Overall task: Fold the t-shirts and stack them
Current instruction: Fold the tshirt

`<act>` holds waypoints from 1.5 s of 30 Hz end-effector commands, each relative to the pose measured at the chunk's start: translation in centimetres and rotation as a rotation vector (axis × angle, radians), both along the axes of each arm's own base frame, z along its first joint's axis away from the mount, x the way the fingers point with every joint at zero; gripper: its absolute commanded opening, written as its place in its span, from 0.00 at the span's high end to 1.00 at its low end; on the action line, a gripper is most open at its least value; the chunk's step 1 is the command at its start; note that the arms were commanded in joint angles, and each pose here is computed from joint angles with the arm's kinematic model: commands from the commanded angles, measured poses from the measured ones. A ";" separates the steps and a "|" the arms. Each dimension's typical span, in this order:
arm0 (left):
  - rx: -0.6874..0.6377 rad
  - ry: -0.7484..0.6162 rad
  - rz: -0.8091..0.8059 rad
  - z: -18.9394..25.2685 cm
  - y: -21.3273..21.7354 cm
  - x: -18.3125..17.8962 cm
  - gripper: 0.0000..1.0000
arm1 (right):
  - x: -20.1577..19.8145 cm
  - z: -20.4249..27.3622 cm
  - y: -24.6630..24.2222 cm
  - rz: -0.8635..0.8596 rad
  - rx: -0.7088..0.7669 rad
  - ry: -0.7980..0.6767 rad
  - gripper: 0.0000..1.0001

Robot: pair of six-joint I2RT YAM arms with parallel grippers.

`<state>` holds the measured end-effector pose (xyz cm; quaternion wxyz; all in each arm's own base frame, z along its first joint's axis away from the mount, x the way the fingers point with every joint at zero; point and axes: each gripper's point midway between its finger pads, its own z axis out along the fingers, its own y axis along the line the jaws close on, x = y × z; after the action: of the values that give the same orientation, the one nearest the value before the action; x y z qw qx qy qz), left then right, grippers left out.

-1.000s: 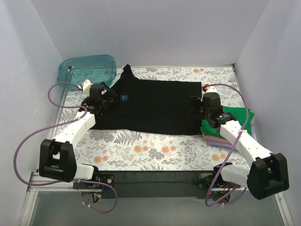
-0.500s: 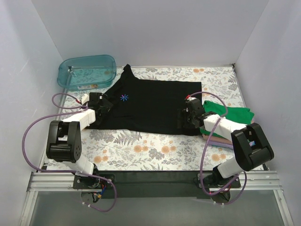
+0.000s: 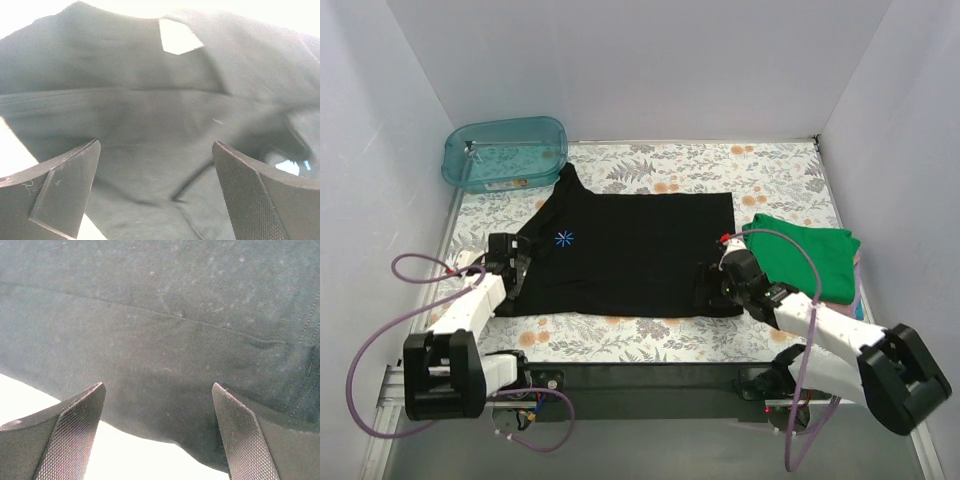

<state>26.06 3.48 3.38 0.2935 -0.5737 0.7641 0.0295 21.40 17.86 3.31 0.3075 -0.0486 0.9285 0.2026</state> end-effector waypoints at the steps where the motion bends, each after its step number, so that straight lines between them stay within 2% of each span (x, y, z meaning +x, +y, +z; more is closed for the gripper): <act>1: 0.079 0.052 0.185 0.6 2.6 -4.9 0.05 | -5.0 -2.2 -1.6 -0.042 0.009 0.162 0.05; 3: 0.030 -0.007 0.169 1.6 1.8 -4.3 0.05 | -5.1 -1.7 -2.4 -0.060 -0.015 0.139 0.02; 7: -0.021 -0.170 -0.055 6.2 -0.6 -0.7 0.05 | -3.0 1.8 -3.0 -0.071 -0.024 -0.014 0.02; 10: -0.054 -0.229 -0.179 9.0 -2.2 0.9 0.04 | -2.1 4.1 -2.6 -0.063 0.006 -0.083 0.02; 13: -0.137 -0.250 -0.336 9.4 -5.0 2.0 0.04 | -1.6 5.8 -2.1 -0.039 0.028 -0.126 0.02; 17: -0.196 -0.187 -0.472 7.1 -8.4 2.1 0.04 | -1.3 6.8 -2.0 -0.032 0.035 -0.155 0.02; 22: -0.203 -0.075 -0.499 4.1 -10.1 0.9 0.09 | -1.0 7.2 -2.2 -0.037 0.027 -0.183 0.02; 27: -0.120 0.000 -0.391 2.9 -8.0 -0.2 0.13 | -0.9 7.0 -2.4 -0.036 0.011 -0.186 0.01; 32: -0.113 0.010 -0.368 2.1 -7.7 -0.1 0.17 | -0.9 6.3 -2.7 -0.039 -0.013 -0.172 0.02; 34: -0.144 0.009 -0.394 1.8 -8.5 0.2 0.26 | -1.0 6.0 -2.8 -0.037 -0.022 -0.171 0.02; 42: -0.117 0.065 -0.371 0.1 -8.0 0.5 0.40 | -1.0 5.7 -3.4 -0.046 -0.045 -0.178 0.01; 43: -0.120 0.062 -0.373 0.1 -8.0 0.6 0.47 | -0.9 5.7 -3.4 -0.049 -0.046 -0.181 0.02; 45: -0.120 0.060 -0.373 0.1 -8.0 0.7 0.55 | -0.9 5.6 -3.6 -0.053 -0.053 -0.182 0.01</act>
<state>26.03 -4.85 2.95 0.2171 -0.4359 0.8717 -0.0555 19.96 14.63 8.21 0.3776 -0.0520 0.9081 0.1736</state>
